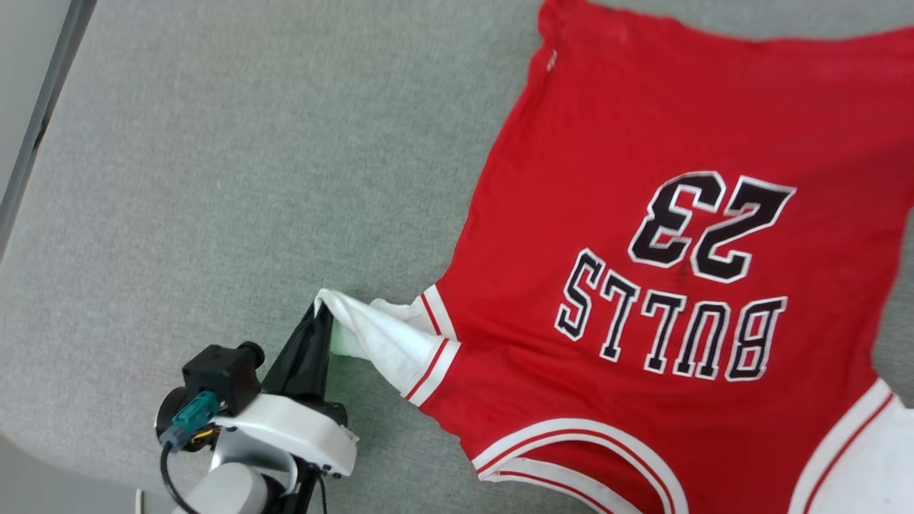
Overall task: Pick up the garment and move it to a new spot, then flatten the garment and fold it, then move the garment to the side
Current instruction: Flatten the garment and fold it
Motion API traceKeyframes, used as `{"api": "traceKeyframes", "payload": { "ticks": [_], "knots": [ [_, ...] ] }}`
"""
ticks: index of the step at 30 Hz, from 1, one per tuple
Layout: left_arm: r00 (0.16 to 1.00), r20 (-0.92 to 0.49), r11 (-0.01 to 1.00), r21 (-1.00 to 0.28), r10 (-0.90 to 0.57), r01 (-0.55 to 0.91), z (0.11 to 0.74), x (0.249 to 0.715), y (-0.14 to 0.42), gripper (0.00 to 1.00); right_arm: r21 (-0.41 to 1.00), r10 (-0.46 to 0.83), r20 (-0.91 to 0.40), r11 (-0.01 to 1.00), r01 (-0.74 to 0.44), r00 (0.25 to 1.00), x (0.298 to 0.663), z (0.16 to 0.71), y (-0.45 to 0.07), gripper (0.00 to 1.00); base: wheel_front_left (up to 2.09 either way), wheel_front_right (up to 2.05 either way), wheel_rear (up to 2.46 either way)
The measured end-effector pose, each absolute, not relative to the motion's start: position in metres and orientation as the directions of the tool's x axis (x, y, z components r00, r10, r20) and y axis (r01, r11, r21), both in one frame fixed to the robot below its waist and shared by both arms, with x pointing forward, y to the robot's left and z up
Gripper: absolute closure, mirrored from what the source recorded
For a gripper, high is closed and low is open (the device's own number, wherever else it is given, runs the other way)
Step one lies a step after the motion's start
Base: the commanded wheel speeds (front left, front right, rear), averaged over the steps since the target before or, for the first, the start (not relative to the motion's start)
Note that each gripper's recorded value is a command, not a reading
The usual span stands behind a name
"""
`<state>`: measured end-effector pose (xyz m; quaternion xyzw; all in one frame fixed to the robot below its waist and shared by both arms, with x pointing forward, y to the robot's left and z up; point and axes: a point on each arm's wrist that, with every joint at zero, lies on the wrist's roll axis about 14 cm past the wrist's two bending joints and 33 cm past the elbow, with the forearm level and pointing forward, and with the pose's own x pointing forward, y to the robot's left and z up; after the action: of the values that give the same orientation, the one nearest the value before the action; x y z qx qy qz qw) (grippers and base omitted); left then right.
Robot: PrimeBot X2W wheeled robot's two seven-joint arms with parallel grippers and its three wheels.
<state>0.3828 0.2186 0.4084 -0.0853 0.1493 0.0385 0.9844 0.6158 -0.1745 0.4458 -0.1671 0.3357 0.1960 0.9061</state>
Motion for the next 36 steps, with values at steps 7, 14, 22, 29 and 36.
{"api": "traceKeyframes", "payload": {
  "ticks": [7, 14, 22, 29, 36],
  "knots": [
    [0.965, -0.257, 0.980, -0.170, 0.055, -0.101, 0.427, 0.372, 0.218, 1.00, -0.203, 0.221, -0.667, 0.865, -0.459, 0.711, 0.555, 0.465, -0.215, 1.00, 0.00, 0.00, 0.00],
    [0.972, -0.232, 0.981, -0.178, 0.041, -0.083, 0.438, 0.361, 0.213, 1.00, -0.169, 0.180, -0.677, 0.906, -0.388, 0.714, 0.483, 0.463, -0.258, 1.00, 0.00, 0.00, 0.00],
    [0.977, -0.212, 0.981, -0.183, 0.018, -0.058, 0.446, 0.357, 0.206, 1.00, -0.089, 0.120, -0.705, 0.963, -0.256, 0.698, 0.398, 0.435, -0.295, 1.00, 0.00, 0.00, 0.00],
    [0.979, -0.203, 0.983, -0.179, 0.001, -0.038, 0.450, 0.355, 0.202, 1.00, 0.003, 0.087, -0.777, 0.991, -0.133, 0.624, 0.323, 0.394, -0.302, 1.00, 0.00, 0.00, 0.00],
    [0.977, -0.211, 0.983, -0.178, 0.005, -0.043, 0.448, 0.354, 0.203, 1.00, 0.091, 0.096, -0.864, 0.995, -0.034, 0.494, 0.259, 0.352, -0.289, 1.00, 0.00, 0.00, 0.00]
  ]
}}
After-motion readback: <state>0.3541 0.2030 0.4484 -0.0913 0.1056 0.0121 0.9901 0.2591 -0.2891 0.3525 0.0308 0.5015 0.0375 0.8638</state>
